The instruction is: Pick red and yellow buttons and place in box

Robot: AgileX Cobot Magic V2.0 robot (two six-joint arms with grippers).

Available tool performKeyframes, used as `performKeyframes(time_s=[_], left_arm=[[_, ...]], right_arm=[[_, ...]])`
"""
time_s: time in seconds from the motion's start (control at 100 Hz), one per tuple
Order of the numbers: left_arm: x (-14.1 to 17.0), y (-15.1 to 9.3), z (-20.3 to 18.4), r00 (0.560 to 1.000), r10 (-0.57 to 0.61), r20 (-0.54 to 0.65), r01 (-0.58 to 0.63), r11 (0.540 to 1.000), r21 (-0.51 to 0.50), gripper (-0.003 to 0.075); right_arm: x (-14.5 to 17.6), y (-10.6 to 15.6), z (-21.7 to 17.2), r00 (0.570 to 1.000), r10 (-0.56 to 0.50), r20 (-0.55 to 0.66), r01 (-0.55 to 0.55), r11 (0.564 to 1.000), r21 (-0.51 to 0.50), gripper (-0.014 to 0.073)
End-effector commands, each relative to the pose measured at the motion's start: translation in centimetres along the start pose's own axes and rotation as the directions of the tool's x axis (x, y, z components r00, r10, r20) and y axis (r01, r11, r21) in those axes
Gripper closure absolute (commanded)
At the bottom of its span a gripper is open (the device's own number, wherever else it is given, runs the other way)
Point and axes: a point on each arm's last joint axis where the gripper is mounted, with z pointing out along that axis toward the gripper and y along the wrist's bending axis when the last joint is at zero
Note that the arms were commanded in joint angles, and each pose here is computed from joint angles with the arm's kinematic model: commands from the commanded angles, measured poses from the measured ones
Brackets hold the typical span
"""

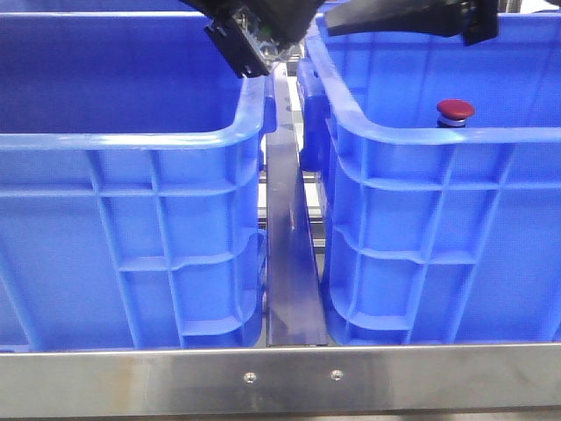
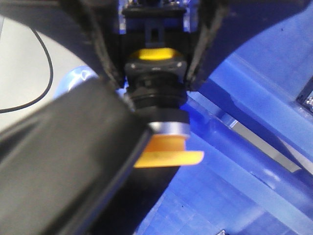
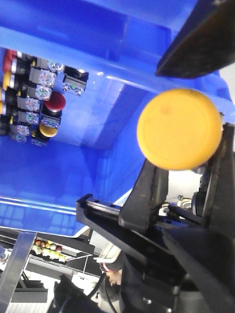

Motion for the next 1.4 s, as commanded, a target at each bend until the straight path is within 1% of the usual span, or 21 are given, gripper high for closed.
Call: performKeyframes(time_s=[0.0, 0.04, 0.09, 0.14, 0.21, 0.28, 0.32, 0.37, 0.44, 0.49, 0.56, 0.61, 0.73, 0.9, 0.97, 1.08, 1.18, 1.27, 1.28, 1.33, 1.39], left_arm=[[-1.4, -0.7, -1.9, 0.993, -0.005, 0.119, 0.004, 1.0, 0.006, 0.069], [-1.4, -0.7, -1.9, 0.993, -0.005, 0.119, 0.004, 1.0, 0.006, 0.069], [-1.4, -0.7, -1.9, 0.993, -0.005, 0.119, 0.004, 1.0, 0.006, 0.069], [-1.4, -0.7, -1.9, 0.993, -0.005, 0.117, 0.004, 1.0, 0.007, 0.0689], [-1.4, -0.7, -1.9, 0.993, -0.005, 0.117, 0.004, 1.0, 0.007, 0.0685], [-1.4, -0.7, -1.9, 0.993, -0.005, 0.117, 0.004, 1.0, 0.007, 0.0656], [-1.4, -0.7, -1.9, 0.993, 0.006, 0.117, -0.007, 1.0, 0.006, 0.0624], [-1.4, -0.7, -1.9, 0.994, 0.017, 0.112, -0.017, 1.0, 0.006, 0.056], [-1.3, -0.7, -1.9, 0.994, 0.017, 0.106, -0.018, 1.0, 0.006, 0.0433], [-1.3, -0.7, -1.9, 0.994, 0.017, 0.103, -0.018, 1.0, 0.007, 0.0322], [-1.2, -0.7, -1.8, 0.995, 0.017, 0.095, -0.018, 1.0, 0.01, 0.0223], [-1.2, -0.7, -1.8, 0.995, 0.017, 0.093, -0.018, 1.0, 0.011, 0.0199], [-1.2, -0.7, -1.9, 0.995, 0.016, 0.094, -0.017, 1.0, 0.01, 0.0208], [-1.2, -0.7, -1.9, 0.996, 0.016, 0.092, -0.017, 1.0, 0.011, 0.0208], [-1.2, -0.7, -1.8, 0.996, 0.016, 0.09, -0.017, 1.0, 0.011, 0.0208], [-1.2, -0.7, -1.8, 0.996, 0.016, 0.09, -0.017, 1.0, 0.011, 0.0208], [-1.2, -0.7, -1.8, 0.996, 0.016, 0.09, -0.017, 1.0, 0.011, 0.0208], [-1.2, -0.7, -1.8, 0.996, 0.016, 0.09, -0.017, 1.0, 0.011, 0.0208], [-1.2, -0.7, -1.8, 0.996, 0.016, 0.09, -0.017, 1.0, 0.011, 0.0208], [-1.2, -0.7, -1.8, 0.996, 0.016, 0.09, -0.017, 1.0, 0.011, 0.0208], [-1.2, -0.7, -1.8, 0.996, 0.016, 0.09, -0.017, 1.0, 0.011, 0.0208]], right_arm=[[-0.8, 2.0, -0.7, 0.998, -0.026, 0.057, 0.03, 0.997, -0.071, 0.0], [-0.8, 2.0, -0.7, 0.998, -0.026, 0.057, 0.03, 0.997, -0.071, 0.0039], [-0.8, 2.0, -0.7, 0.998, -0.026, 0.057, 0.03, 0.997, -0.071, 0.0118], [-0.8, 2.0, -0.7, 0.998, -0.027, 0.056, 0.031, 0.997, -0.071, 0.0227], [-0.8, 2.0, -0.7, 0.998, -0.029, 0.056, 0.033, 0.997, -0.072, 0.0349], [-0.8, 2.0, -0.7, 0.998, -0.033, 0.055, 0.037, 0.997, -0.072, 0.0417], [-0.8, 2.0, -0.7, 0.998, -0.034, 0.053, 0.037, 0.997, -0.074, 0.0425], [-0.8, 2.0, -0.7, 0.998, -0.034, 0.053, 0.037, 0.997, -0.074, 0.0425], [-0.8, 2.0, -0.7, 0.998, -0.034, 0.053, 0.037, 0.997, -0.074, 0.0425], [-0.9, 2.0, -0.8, 0.998, -0.036, 0.06, 0.04, 0.997, -0.071, 0.0425], [-1.4, 2.0, -1.4, 0.995, -0.064, 0.078, 0.069, 0.995, -0.065, 0.0425], [-1.9, 2.1, -2.1, 0.992, -0.092, 0.087, 0.097, 0.994, -0.058, 0.0425], [-3.5, 2.1, -4.5, 0.981, -0.15, 0.127, 0.154, 0.988, -0.021, 0.0425], [-5.1, 0.3, -7.8, 0.947, -0.268, 0.178, 0.243, 0.958, 0.151, 0.0425], [-5.4, -0.6, -8.8, 0.931, -0.313, 0.186, 0.268, 0.935, 0.232, 0.0425], [-6.0, -2.0, -10.0, 0.907, -0.376, 0.193, 0.286, 0.882, 0.375, 0.0427], [-6.4, -3.1, -10.7, 0.885, -0.427, 0.183, 0.287, 0.812, 0.509, 0.0427], [-6.6, -4.3, -11.1, 0.862, -0.477, 0.17, 0.287, 0.736, 0.613, 0.0428], [-6.6, -4.4, -11.1, 0.862, -0.478, 0.168, 0.288, 0.735, 0.614, 0.0428], [-6.6, -5.1, -11.3, 0.847, -0.503, 0.172, 0.279, 0.696, 0.661, 0.0428], [-6.4, -6.1, -11.5, 0.84, -0.511, 0.183, 0.25, 0.663, 0.706, 0.0428]])
